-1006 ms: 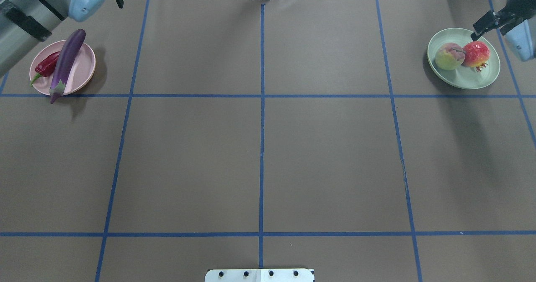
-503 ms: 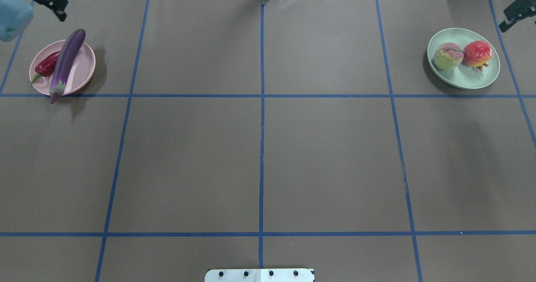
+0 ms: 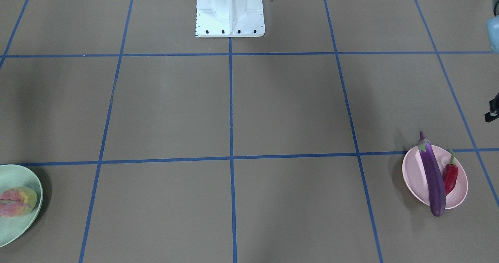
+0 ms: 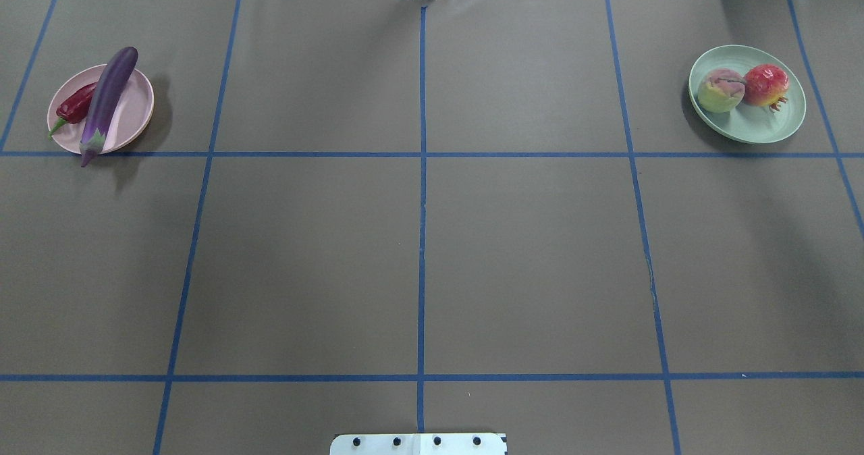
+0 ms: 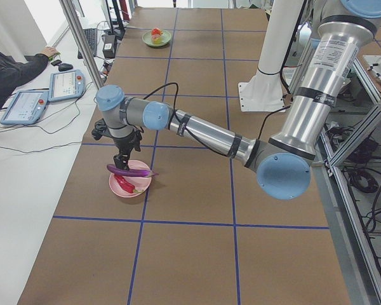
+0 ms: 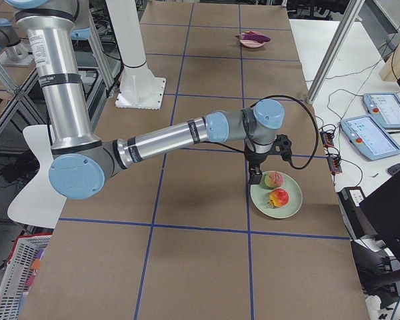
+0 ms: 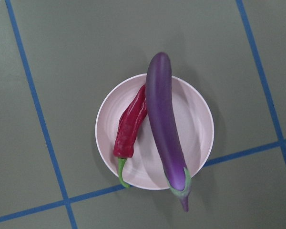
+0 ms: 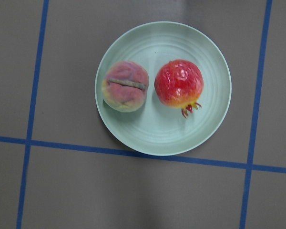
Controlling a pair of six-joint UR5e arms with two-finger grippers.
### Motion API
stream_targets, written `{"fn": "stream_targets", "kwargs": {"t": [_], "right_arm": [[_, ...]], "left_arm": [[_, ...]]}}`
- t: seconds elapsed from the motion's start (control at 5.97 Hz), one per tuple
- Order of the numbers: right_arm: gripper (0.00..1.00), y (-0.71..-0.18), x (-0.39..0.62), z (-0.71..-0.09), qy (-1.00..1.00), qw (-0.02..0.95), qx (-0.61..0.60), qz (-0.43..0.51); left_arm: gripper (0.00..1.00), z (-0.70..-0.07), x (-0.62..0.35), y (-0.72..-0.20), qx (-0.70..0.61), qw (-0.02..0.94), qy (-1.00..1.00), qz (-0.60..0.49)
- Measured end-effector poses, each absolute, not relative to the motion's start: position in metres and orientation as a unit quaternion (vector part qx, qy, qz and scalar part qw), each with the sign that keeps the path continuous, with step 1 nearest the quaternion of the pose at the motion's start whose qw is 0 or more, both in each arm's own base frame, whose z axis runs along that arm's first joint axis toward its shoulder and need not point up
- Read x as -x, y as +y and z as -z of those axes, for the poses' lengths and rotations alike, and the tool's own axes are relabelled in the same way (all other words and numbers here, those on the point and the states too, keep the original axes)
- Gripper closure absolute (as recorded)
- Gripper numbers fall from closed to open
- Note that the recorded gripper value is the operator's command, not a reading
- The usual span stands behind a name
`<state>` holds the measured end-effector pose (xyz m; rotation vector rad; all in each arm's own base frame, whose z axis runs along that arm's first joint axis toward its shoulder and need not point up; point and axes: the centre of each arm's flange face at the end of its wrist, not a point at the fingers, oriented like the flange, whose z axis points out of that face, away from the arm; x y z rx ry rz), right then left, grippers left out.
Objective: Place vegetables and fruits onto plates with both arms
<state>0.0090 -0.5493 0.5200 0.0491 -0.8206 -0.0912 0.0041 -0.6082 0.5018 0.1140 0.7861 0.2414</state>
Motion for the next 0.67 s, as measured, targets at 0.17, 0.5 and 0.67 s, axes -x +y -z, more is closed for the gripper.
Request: {"fn": "stream_targets", "kwargs": {"t": [0.17, 0.5, 0.67], "right_arm": [[0.0, -0.533, -0.023, -0.539, -0.411, 0.911, -0.017, 0.038], [0.0, -0.511, -0.037, -0.569, -0.423, 0.906, 0.002, 0.019], [0.0, -0.503, -0.041, -0.581, -0.424, 0.906, 0.012, 0.012]], "left_arm": [[0.0, -0.525, 0.013, -0.596, -0.046, 0.916, 0.385, -0.101], [0.0, -0.567, 0.036, -0.571, -0.039, 0.919, 0.385, -0.078], [0.0, -0.599, 0.05, -0.555, -0.035, 0.92, 0.384, -0.064]]}}
